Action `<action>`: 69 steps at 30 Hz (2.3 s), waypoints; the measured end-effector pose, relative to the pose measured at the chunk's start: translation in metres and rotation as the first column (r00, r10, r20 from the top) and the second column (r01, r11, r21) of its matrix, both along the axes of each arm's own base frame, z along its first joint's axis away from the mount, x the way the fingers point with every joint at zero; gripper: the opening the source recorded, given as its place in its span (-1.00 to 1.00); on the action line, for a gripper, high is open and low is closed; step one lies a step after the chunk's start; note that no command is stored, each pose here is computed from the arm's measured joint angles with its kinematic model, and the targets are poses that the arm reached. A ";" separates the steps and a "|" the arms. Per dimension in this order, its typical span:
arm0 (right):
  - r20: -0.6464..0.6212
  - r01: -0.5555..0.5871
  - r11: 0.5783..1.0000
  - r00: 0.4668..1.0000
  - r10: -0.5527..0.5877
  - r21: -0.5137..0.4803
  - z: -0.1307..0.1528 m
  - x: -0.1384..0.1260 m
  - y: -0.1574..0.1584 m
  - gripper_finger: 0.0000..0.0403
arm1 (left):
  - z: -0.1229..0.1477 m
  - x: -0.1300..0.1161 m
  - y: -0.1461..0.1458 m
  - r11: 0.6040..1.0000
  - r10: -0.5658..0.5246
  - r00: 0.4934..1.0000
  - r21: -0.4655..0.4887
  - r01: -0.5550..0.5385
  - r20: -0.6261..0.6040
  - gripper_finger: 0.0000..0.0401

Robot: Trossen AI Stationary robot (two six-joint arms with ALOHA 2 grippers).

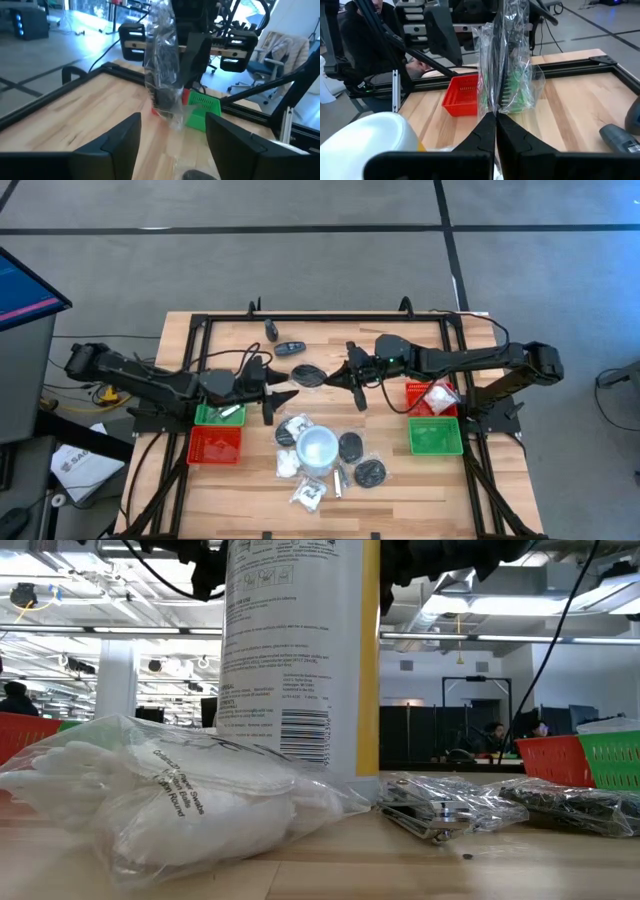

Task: Pick & Place Travel size toiletries
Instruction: Put the black hairbrush into the left red bin

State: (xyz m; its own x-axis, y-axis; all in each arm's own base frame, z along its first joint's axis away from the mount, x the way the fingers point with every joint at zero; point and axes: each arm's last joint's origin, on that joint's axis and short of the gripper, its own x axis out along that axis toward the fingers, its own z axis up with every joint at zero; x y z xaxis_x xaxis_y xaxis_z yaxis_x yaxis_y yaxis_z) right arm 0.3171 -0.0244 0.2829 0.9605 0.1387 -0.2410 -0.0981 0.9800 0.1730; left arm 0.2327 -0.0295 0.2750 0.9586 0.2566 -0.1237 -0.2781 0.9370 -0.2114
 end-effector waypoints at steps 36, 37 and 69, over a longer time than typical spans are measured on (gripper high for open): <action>0.019 -0.005 1.000 1.000 0.005 -0.027 0.001 0.000 0.000 -1.00 | -0.003 0.028 0.020 0.996 -0.077 0.988 0.059 0.069 0.136 -0.41; 0.019 -0.005 1.000 1.000 0.005 -0.027 0.001 0.000 0.000 -1.00 | -0.003 0.028 0.020 0.996 -0.077 0.988 0.059 0.069 0.136 -0.46; -0.097 0.044 0.998 0.994 -0.047 -0.037 -0.010 -0.005 -0.018 -0.37 | 0.003 0.012 0.019 0.997 -0.080 0.994 0.026 0.078 0.077 -0.86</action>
